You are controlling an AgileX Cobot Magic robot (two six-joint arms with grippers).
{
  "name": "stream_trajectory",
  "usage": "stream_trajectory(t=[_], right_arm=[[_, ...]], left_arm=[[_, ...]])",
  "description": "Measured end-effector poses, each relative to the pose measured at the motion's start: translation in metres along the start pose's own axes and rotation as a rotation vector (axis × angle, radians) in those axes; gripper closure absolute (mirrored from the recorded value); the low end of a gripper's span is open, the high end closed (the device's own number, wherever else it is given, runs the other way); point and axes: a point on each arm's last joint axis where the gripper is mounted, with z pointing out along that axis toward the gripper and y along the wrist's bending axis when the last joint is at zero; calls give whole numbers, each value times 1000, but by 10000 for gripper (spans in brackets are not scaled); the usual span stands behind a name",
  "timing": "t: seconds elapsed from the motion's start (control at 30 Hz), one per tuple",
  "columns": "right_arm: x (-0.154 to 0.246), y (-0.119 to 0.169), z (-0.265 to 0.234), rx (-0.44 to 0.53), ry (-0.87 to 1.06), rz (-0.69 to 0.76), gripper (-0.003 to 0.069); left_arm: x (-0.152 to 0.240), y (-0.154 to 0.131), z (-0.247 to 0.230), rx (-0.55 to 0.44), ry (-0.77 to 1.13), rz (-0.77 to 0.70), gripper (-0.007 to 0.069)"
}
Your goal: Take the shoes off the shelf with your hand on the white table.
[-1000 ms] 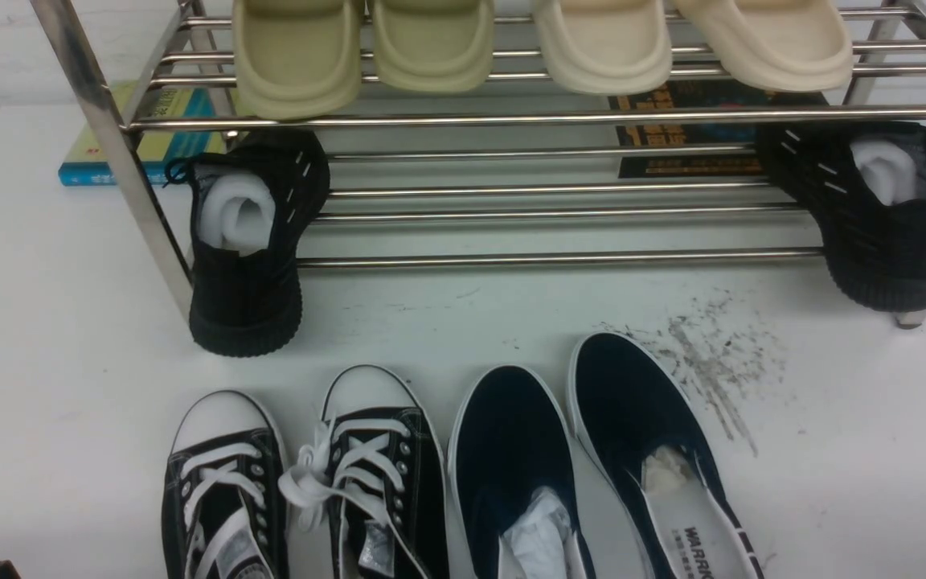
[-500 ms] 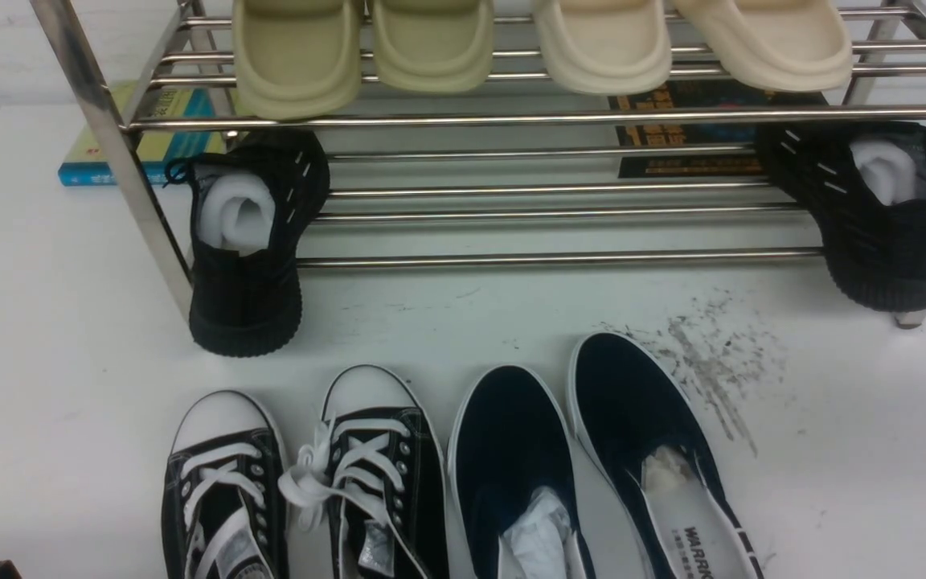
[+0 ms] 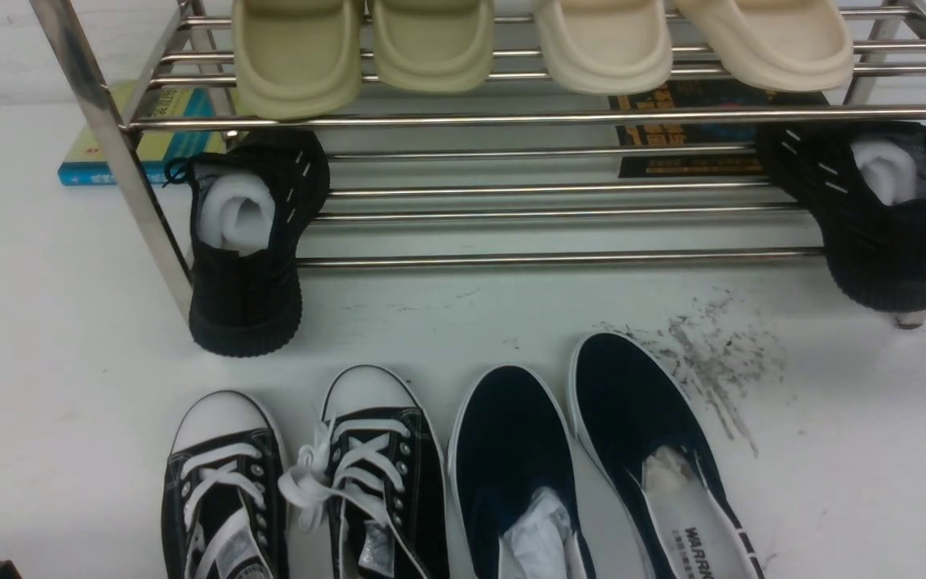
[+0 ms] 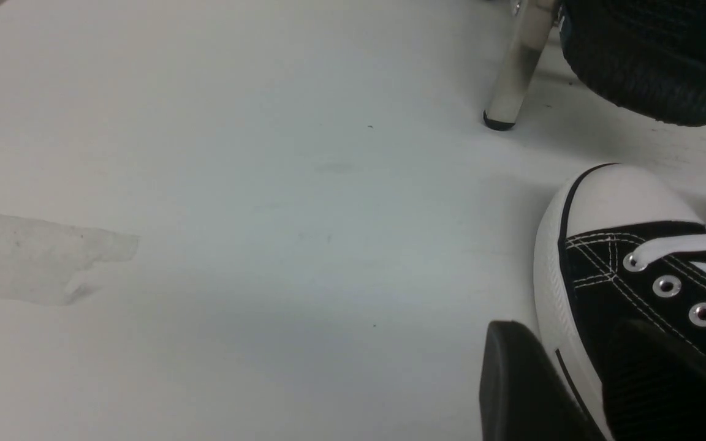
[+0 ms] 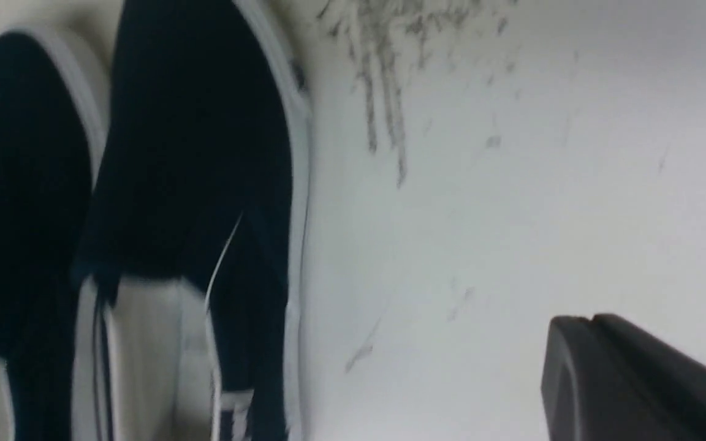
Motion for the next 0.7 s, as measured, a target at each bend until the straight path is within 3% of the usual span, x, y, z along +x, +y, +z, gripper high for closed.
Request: stream_trajectory(t=[0.1, 0.43, 0.7], right_arm=[[-18, -3, 10, 9, -17, -26, 580], [-75, -14, 22, 132, -306, -246, 307], [-89, -27, 52, 185, -355, -258, 243]], left_arm=[[0, 0, 0, 0, 0, 0, 384], [0, 0, 0, 0, 0, -3, 384], [0, 0, 0, 0, 0, -3, 384]])
